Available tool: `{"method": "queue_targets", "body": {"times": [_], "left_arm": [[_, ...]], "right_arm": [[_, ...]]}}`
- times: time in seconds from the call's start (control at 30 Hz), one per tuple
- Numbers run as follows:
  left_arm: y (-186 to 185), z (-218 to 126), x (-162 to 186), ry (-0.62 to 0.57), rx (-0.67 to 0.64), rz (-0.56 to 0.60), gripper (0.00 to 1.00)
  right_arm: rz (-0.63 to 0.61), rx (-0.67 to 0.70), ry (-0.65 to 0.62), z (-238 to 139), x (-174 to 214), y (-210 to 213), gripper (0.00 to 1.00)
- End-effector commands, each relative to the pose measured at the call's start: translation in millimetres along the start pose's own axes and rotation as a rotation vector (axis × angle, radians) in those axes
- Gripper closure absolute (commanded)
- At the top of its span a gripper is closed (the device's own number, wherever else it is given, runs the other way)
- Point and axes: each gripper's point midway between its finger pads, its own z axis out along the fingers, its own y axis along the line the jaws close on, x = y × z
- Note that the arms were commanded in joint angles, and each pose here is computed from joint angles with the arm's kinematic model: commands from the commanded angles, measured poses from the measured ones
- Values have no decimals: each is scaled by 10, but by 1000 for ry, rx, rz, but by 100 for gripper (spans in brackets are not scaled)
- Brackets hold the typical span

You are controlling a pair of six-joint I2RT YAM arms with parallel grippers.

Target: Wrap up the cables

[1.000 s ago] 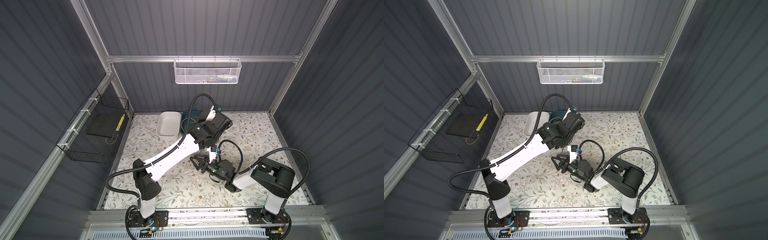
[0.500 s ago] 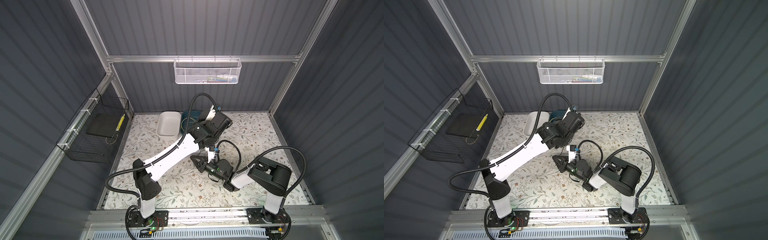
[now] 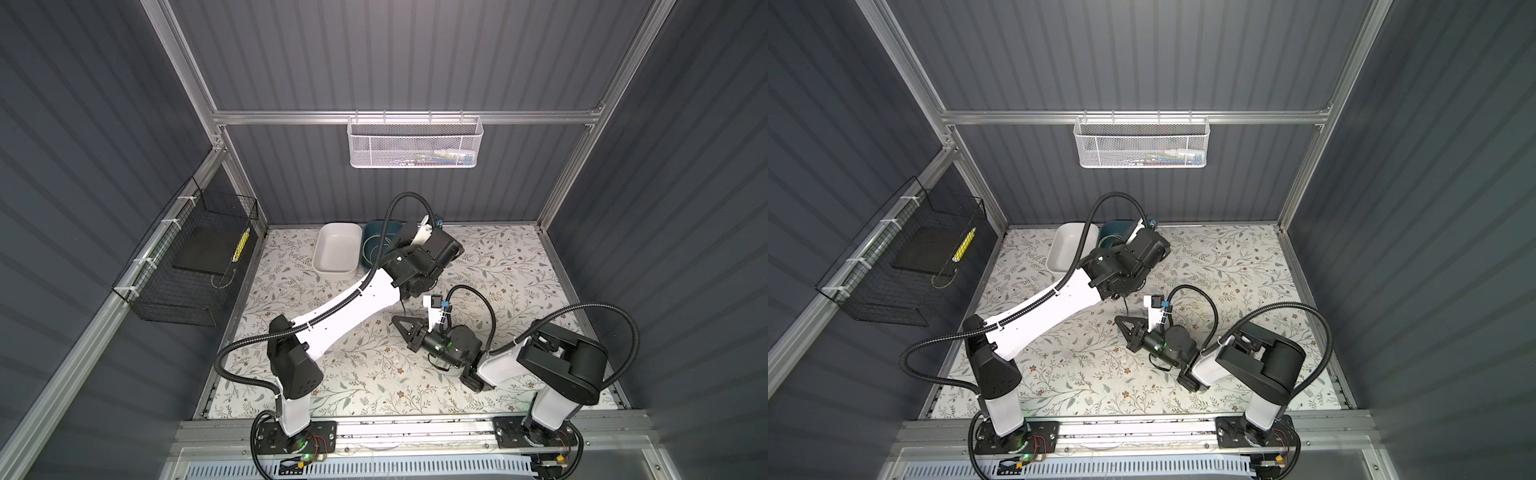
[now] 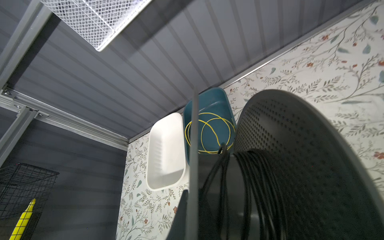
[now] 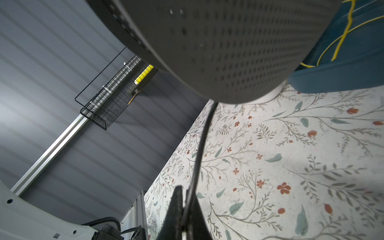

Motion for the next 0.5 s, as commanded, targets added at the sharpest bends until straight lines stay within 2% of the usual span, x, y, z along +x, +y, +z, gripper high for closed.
{"method": "queue_targets", "body": {"times": [0.0, 0.2, 0.47], "left_arm": [[87, 141, -36, -18, -112, 22, 100], [-107, 298, 212, 29, -116, 92, 100], [-180, 381, 472, 69, -129, 139, 100]], "right_arm": [[15, -41, 7, -106, 36, 152, 98], [26, -50, 2, -227, 17, 220, 99], [23, -19, -1, -393, 22, 158, 100]]}}
